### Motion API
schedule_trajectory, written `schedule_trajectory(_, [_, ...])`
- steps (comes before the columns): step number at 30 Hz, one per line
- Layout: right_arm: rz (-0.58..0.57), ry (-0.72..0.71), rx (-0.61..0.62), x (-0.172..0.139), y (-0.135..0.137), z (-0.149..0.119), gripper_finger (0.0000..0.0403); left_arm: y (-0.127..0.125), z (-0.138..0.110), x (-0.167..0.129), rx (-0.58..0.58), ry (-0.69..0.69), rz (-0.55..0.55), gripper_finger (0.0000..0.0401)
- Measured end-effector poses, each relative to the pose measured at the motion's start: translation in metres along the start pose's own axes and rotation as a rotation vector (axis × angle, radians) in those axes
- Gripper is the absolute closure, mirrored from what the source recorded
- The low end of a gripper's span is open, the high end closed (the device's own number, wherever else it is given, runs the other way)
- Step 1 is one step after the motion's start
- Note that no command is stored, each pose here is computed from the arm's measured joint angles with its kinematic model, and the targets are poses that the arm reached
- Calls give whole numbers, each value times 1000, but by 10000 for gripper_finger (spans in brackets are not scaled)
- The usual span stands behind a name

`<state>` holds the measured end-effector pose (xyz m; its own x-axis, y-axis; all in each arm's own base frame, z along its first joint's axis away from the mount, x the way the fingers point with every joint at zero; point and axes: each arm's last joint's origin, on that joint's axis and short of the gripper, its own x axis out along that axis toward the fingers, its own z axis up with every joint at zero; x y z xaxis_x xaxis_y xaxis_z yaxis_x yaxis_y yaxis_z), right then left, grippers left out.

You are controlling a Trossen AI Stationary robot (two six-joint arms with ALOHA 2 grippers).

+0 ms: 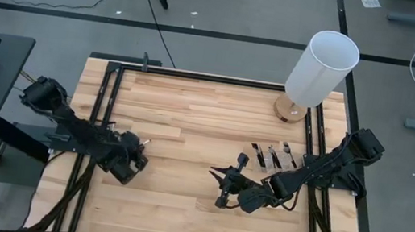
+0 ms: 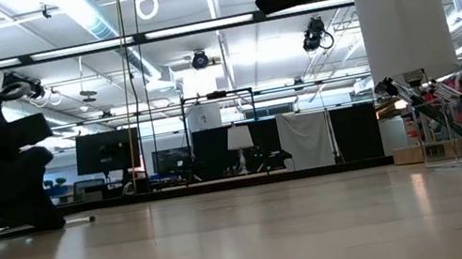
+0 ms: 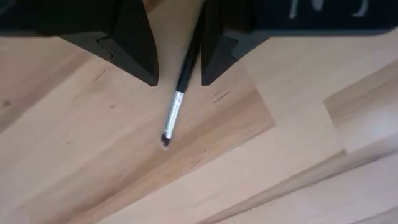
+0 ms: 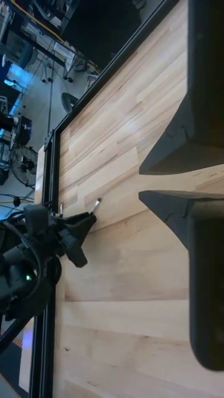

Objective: Put items in baskets/containers
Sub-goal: Put the black eyeshadow brush into the transparent organizer

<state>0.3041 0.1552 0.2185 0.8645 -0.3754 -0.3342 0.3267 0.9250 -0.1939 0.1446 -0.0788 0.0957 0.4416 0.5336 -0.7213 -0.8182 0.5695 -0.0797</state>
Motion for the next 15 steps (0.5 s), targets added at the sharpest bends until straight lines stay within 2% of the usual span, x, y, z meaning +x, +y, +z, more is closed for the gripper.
schedule_trajectory(15, [-2, 0, 2, 1, -1, 0, 350, 37, -36, 2, 34, -177, -243, 278])
